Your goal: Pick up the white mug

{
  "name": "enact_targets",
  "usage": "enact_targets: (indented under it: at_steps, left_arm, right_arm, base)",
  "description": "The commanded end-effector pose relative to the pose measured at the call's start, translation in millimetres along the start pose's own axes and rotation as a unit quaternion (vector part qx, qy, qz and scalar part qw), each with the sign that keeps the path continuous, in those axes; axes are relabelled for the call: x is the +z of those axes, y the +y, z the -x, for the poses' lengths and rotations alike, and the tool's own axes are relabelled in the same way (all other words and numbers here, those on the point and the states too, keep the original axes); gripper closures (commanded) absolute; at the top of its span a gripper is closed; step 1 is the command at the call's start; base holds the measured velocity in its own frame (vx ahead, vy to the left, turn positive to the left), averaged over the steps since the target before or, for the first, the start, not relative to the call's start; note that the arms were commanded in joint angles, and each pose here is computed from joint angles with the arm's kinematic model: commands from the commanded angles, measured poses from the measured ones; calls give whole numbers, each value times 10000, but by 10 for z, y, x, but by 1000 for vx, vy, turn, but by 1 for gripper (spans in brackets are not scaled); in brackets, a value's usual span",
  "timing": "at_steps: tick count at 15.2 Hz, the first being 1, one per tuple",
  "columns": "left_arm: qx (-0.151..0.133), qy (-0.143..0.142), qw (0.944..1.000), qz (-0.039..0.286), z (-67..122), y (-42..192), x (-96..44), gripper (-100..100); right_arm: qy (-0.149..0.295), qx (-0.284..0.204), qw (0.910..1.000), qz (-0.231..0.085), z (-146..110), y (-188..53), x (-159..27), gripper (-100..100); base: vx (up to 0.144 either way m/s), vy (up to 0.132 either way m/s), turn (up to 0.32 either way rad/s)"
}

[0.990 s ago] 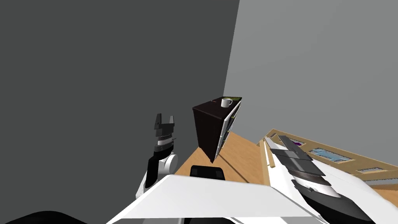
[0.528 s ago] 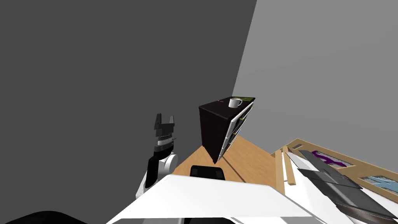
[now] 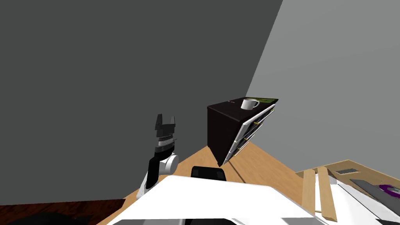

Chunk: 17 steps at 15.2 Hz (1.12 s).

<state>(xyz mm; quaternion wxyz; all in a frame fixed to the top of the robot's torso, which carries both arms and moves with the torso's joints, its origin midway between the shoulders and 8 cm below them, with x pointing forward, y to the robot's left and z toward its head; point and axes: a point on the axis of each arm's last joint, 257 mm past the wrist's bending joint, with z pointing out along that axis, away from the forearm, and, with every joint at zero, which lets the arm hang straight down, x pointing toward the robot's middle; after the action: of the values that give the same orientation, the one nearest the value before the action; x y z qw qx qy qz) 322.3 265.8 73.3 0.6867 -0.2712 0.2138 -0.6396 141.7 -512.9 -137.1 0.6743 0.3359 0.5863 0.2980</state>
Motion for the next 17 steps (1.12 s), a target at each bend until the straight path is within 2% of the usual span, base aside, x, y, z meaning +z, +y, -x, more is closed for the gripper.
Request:
enact_targets:
  at_steps: [1,2,3,4,5,6,7,8,9,10,11,12,13,15,17]
  left_arm:
    - [0,0,10000,0,0,0,0,0]
    - [1,0,10000,1,1,0,0,0]
    - [0,0,10000,0,0,0,0,0]
    - [0,0,10000,0,0,0,0,0]
    - [0,0,10000,0,0,0,0,0]
    - [0,0,10000,0,0,0,0,0]
    - [1,0,10000,1,1,0,0,0]
    - [0,0,10000,0,0,0,0,0]
    - [1,0,10000,0,0,0,0,0]
    - [1,0,10000,1,1,0,0,0]
    - [1,0,10000,0,0,0,0,0]
    - [1,0,10000,0,0,0,0,0]
    - [1,0,10000,1,1,0,-1,0]
    - [1,0,10000,1,0,0,0,0]
    - [1,0,10000,0,0,0,0,0]
  right_arm:
    - [35,-141,9998,-149,113,-43,-98,-100]
    - [198,-290,9985,-429,219,-153,-304,-100]
    - [175,-394,9978,-496,302,-144,-355,-100]
    - [356,-495,9956,-711,376,-216,-519,-100]
    - [340,-601,9941,-843,469,-223,-611,-100]
    - [313,-660,9938,-842,518,-206,-614,-100]
    - [493,-765,9900,-1081,613,-262,-793,-100]
    - [475,-873,9880,-1185,707,-248,-867,-100]
    - [459,-911,9877,-1184,738,-235,-867,-100]
    - [666,-1032,9826,-1392,834,-237,-1022,-100]
    - [620,-1123,9800,-1522,940,-242,-1112,-100]
    - [606,-1154,9797,-1520,965,-230,-1111,-100]
    - [765,-1260,9733,-1760,1095,-242,-1283,-100]
    - [756,-1388,9700,-1845,1196,-191,-1339,-100]
    - [910,-1588,9594,-2145,1408,-131,-1539,-100]
  base:
    - [-19,2,194]
    - [-20,-15,368]
    - [-29,-61,505]
    - [-25,-45,441]
    - [-35,-61,463]
    - [-19,-30,237]
    - [-14,-19,380]
    - [-16,-38,396]
    - [-18,-40,185]
    - [-15,-24,365]
    - [-8,-21,426]
    - [-4,-21,203]
    - [-3,-11,382]
    - [1,-15,273]
    - [4,-11,386]
